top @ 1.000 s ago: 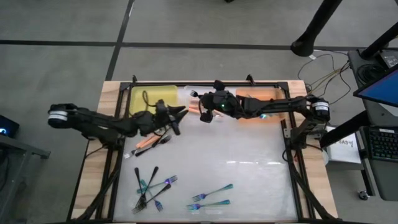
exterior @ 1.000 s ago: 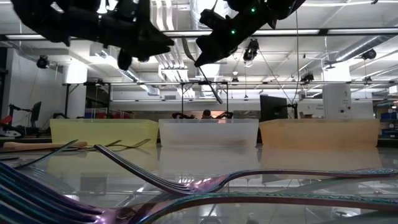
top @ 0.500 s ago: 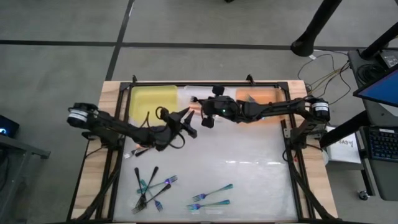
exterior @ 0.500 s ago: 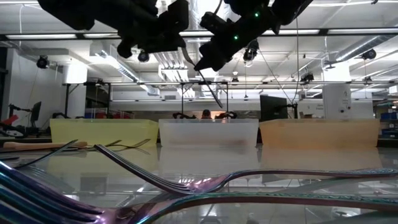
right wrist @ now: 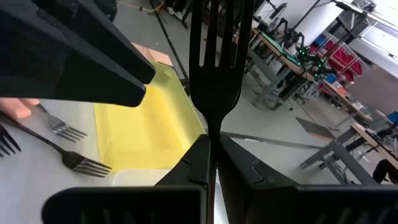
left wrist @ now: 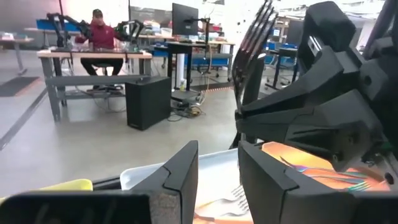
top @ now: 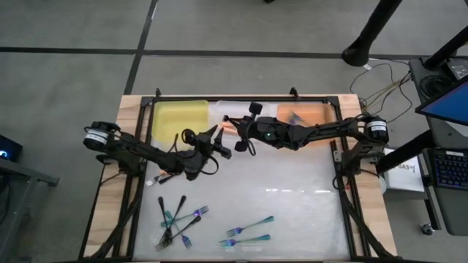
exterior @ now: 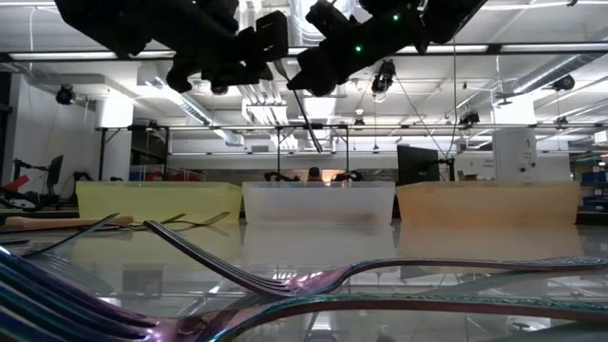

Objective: Sort silverware by color (type)
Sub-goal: Put the black fork into the yellow bin

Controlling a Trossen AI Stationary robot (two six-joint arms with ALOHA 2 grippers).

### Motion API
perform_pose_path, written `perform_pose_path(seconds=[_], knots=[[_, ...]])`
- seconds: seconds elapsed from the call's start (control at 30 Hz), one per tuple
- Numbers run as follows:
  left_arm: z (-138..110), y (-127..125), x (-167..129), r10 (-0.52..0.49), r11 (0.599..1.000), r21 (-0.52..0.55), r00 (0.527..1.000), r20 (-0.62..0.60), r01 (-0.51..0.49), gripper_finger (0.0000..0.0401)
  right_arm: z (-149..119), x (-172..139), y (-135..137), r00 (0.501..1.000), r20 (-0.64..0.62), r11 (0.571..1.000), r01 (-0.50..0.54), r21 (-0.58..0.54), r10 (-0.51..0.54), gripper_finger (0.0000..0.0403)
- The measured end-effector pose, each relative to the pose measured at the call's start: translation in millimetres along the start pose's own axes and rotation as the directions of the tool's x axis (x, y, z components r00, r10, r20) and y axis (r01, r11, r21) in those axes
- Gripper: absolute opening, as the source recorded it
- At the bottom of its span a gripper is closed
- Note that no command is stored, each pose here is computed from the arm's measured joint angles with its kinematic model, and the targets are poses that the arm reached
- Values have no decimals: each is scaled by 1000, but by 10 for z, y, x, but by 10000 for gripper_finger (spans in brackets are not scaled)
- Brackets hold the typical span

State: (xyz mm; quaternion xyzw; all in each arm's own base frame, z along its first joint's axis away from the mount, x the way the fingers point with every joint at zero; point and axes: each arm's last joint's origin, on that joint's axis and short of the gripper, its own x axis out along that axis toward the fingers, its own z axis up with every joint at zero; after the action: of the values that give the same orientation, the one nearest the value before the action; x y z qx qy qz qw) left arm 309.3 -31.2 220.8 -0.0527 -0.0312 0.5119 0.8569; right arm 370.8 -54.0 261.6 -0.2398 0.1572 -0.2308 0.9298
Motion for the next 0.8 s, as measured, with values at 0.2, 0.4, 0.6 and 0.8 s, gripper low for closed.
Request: perform_pose_path(seconds=[0.2, 0.4, 0.6, 0.8], knots=[[13, -27, 7, -11, 1000, 16, 1000, 22, 10, 96, 23, -9, 18, 1000, 23, 1000, -19, 17, 18, 9], [118, -95, 24, -16, 998, 63, 999, 36, 13, 96, 39, -17, 50, 995, 56, 994, -85, 74, 81, 9], [210, -150, 37, -24, 995, 103, 999, 46, 19, 96, 44, -22, 63, 995, 56, 993, -88, 81, 83, 9], [221, -157, 35, -27, 993, 112, 998, 48, 22, 96, 64, -43, 106, 994, 59, 993, -95, 77, 91, 9]])
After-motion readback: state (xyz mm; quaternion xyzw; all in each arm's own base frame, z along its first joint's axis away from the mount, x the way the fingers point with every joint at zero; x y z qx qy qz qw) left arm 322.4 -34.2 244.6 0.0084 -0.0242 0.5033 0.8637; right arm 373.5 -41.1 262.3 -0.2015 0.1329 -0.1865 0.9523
